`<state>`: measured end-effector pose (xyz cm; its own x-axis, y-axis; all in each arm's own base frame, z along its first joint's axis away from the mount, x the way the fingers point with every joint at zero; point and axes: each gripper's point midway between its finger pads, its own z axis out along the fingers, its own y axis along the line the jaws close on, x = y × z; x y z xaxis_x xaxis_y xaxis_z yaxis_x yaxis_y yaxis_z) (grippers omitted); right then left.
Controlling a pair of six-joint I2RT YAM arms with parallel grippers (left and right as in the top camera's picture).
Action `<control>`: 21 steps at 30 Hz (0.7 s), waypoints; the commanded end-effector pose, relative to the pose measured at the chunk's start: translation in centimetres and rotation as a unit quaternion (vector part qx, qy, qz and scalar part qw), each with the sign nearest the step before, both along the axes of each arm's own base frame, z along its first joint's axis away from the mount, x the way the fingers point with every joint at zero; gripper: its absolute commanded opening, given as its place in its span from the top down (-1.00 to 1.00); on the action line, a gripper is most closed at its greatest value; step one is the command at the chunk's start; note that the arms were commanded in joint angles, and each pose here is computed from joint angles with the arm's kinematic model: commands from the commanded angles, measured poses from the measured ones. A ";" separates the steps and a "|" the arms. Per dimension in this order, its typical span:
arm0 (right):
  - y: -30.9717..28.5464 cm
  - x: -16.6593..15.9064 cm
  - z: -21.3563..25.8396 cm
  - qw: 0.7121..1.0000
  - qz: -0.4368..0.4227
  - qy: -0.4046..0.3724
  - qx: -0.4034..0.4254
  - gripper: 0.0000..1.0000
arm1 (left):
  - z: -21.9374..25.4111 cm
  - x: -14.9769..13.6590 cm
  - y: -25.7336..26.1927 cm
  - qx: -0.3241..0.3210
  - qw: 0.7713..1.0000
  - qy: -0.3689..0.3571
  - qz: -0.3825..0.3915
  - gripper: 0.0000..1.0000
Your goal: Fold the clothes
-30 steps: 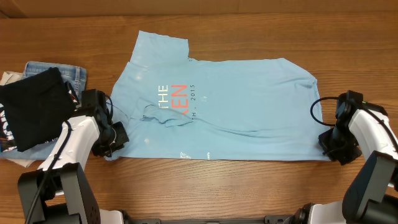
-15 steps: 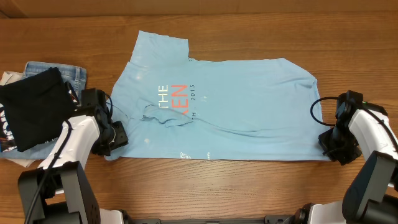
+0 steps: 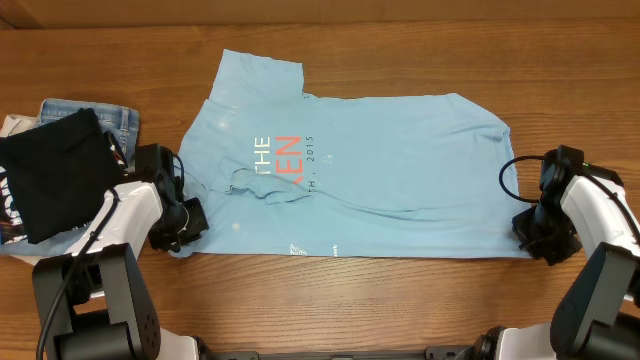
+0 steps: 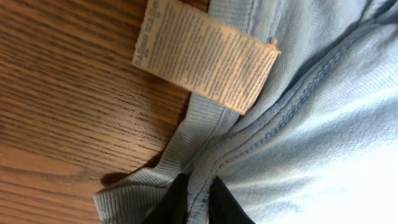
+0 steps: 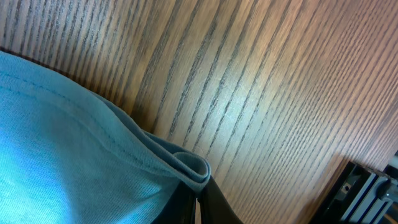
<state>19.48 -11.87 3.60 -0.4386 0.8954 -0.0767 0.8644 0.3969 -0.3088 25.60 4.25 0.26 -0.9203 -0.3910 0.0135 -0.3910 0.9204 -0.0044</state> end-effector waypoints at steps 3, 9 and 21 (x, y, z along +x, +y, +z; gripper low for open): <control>-0.7 -0.2 0.5 1.000 -0.007 -0.004 -0.018 0.87 | 1.3 1.8 0.8 0.022 1.000 -0.017 0.001 0.84; -0.7 -0.2 0.5 1.000 -0.007 -0.003 -0.020 0.86 | 2.1 2.3 3.4 0.094 0.994 -0.023 0.044 0.92; -1.0 -0.3 0.6 1.000 -0.007 0.000 -0.029 0.86 | 2.2 0.7 3.6 0.106 0.992 0.010 0.060 0.91</control>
